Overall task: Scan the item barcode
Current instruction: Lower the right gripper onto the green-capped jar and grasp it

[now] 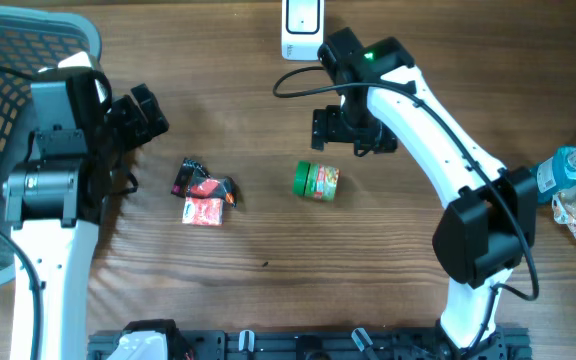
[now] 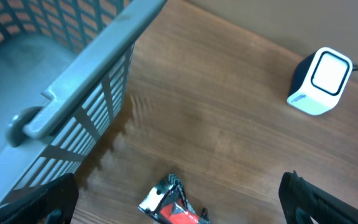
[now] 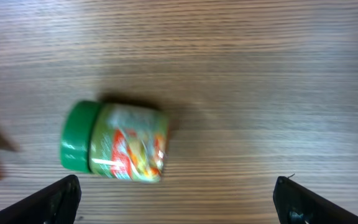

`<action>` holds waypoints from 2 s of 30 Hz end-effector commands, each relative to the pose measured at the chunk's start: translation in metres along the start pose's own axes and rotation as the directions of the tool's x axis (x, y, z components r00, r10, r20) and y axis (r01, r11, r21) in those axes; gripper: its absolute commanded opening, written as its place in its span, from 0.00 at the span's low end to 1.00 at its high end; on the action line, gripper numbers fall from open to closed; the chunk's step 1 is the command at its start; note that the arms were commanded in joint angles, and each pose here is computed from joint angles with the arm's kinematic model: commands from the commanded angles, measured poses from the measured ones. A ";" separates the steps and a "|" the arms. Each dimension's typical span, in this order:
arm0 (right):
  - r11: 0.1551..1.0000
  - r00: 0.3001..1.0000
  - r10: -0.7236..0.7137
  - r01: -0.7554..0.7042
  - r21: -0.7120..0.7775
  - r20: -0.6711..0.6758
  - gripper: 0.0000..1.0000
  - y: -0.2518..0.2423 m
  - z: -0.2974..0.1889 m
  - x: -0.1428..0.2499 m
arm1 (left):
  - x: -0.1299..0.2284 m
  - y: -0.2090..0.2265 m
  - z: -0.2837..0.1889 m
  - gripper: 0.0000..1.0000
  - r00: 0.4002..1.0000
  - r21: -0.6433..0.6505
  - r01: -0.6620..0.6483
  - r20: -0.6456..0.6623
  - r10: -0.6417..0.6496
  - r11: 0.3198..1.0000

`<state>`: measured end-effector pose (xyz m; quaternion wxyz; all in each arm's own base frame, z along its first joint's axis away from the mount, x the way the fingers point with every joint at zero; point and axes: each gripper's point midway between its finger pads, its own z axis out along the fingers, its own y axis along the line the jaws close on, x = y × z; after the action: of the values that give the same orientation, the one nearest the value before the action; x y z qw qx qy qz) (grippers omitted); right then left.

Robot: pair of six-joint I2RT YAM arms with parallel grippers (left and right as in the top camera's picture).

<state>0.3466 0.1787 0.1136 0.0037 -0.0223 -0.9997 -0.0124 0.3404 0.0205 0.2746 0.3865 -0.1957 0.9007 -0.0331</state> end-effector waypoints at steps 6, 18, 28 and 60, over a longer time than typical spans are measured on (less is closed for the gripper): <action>0.997 0.997 0.074 -0.075 -0.037 -0.026 1.00 0.046 0.021 0.007 | 0.012 -0.003 0.028 1.00 0.994 0.012 0.022 -0.103 -0.020 1.000; 0.966 0.966 0.257 -0.257 0.003 -0.025 1.00 0.042 0.019 0.011 | 0.021 0.007 0.037 1.00 0.989 -0.041 -0.021 -0.144 0.015 0.999; 0.967 0.967 0.253 -0.253 0.010 -0.030 1.00 0.041 0.020 0.012 | 0.025 0.009 0.036 1.00 0.987 -0.053 -0.024 -0.160 0.015 0.998; 0.997 0.980 0.065 -0.058 0.043 -0.186 0.99 0.053 0.093 0.046 | 0.028 0.011 0.036 1.00 0.984 -0.054 -0.045 -0.175 0.035 0.998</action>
<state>0.3111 0.2385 0.0391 0.0736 -0.0585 -0.9955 -0.0088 0.3432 0.0194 0.2245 0.2967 -0.1963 0.9343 -0.0244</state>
